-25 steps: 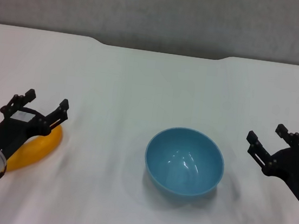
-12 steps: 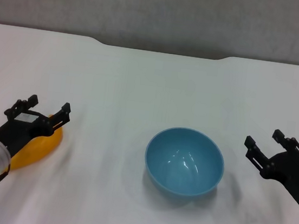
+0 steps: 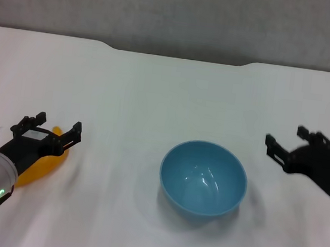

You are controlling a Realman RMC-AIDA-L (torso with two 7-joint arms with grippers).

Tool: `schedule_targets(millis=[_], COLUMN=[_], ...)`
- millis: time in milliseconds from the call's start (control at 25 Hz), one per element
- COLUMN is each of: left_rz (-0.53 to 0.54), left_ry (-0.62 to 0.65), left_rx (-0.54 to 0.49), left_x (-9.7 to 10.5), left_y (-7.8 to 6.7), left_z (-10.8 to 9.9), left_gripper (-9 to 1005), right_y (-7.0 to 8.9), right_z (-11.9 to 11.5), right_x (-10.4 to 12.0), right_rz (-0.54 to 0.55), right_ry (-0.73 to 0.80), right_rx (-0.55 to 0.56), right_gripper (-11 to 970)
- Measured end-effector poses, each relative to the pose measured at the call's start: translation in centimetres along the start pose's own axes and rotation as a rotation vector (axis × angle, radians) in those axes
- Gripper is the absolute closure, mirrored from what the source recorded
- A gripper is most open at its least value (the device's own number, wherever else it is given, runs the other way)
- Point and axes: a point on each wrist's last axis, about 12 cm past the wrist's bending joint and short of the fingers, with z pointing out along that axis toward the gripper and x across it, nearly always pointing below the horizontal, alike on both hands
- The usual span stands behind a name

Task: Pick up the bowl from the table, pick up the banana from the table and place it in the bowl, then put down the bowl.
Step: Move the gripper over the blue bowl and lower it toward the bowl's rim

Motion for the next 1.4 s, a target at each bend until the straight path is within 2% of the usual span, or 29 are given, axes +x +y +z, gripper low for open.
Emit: schedule_targets(millis=[160,560,720,920,1080,1400], left_rz=[-0.002,-0.006,-0.006,-0.007,-0.013,-0.015], left_ry=[0.005,0.004,0.001,0.002,0.001,-0.001], left_rx=[-0.002,-0.001,0.002,0.002,0.002,0.005], left_x=[0.0,0.0,-0.1,-0.1,-0.1,-0.2], left_y=[0.0,-0.1,-0.2,-0.3,-0.3,-0.3], left_z=[0.1,0.2,0.3,0.3,0.3,0.5], left_gripper=[88,88,88,88,88,88], right_y=[0.4,-0.8,-1.4,-1.4,-1.1,0.0], right_z=[0.6,3.3,4.2,5.0,5.8,7.3], right_x=[-2.5,-5.9,-7.3,-9.1,-10.2,-11.0], right_rz=[-0.030,0.020,0.019,0.046,0.102,0.110], right_ry=[0.063,0.267,0.327,0.376,0.450,0.559], right_rx=[0.052,0.192,0.181,0.134,0.105,0.082], right_gripper=[205,206,206,207,207,210])
